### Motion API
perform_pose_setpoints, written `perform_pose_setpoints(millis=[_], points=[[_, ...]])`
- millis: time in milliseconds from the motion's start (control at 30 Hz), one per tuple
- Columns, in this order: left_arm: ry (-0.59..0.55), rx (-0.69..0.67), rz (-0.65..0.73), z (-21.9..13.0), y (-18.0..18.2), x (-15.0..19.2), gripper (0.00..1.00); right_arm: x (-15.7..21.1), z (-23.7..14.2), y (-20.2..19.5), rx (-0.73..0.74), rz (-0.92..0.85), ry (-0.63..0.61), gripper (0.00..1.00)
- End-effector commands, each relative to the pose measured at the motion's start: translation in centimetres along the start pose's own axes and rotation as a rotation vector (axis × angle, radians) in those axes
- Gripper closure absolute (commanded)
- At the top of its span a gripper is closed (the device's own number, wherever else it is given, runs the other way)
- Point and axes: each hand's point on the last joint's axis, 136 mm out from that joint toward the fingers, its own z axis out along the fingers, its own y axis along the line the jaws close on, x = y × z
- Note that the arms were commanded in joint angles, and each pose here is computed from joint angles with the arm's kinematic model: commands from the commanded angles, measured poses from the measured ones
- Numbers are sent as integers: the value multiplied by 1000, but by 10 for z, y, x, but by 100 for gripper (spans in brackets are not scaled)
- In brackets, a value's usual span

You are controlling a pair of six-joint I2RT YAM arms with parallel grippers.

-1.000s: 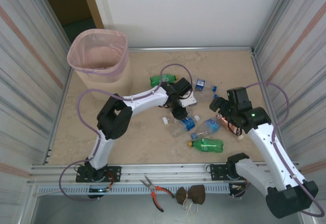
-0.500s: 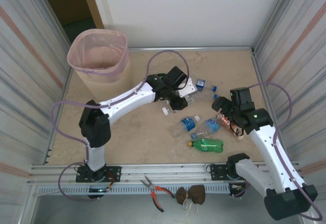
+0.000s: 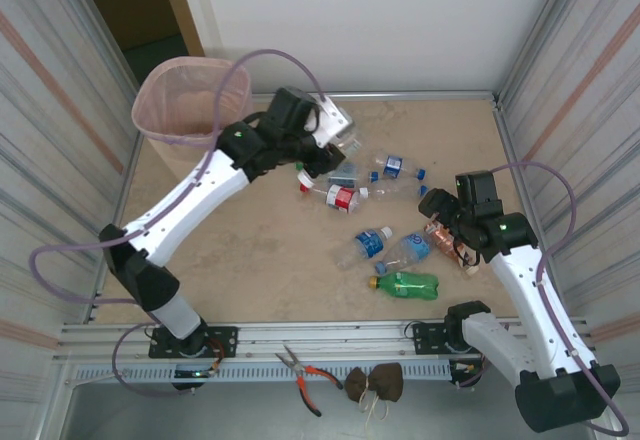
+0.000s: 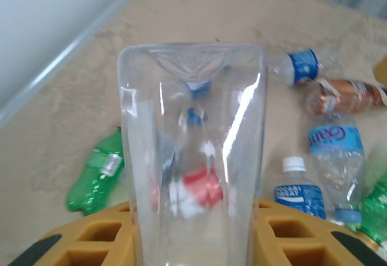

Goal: Put the plastic bottles in the bin

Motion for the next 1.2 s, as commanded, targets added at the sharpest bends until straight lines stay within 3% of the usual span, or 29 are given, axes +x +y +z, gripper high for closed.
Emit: perform_pose_setpoints(millis=[0,333,533,633,833,933,1167], points=[[-113,-89,-88,-51,31,-25,70,-2,1,4,-20,-18,-2,4],[-246,-329,-297,-141,132,-27,76,-2,7,7,-28,-24,11,4],[-272,-444,-453,-170,190,-10,77,-2,9,8,-28,-27,16,4],[-237,-498,-528,-177,218,7,82,-2,10,9,-33,-32,19,4],[-149,-576,-616,-182,264,44,82,-1,12,11,-33,-36,27,4],[-92,-553,-594,-175,274,60,76,-2,13,11,-30,-40,29,4],[137,-658,-520,-161,307,114,78,-3,15,14,-37,-45,30,3]])
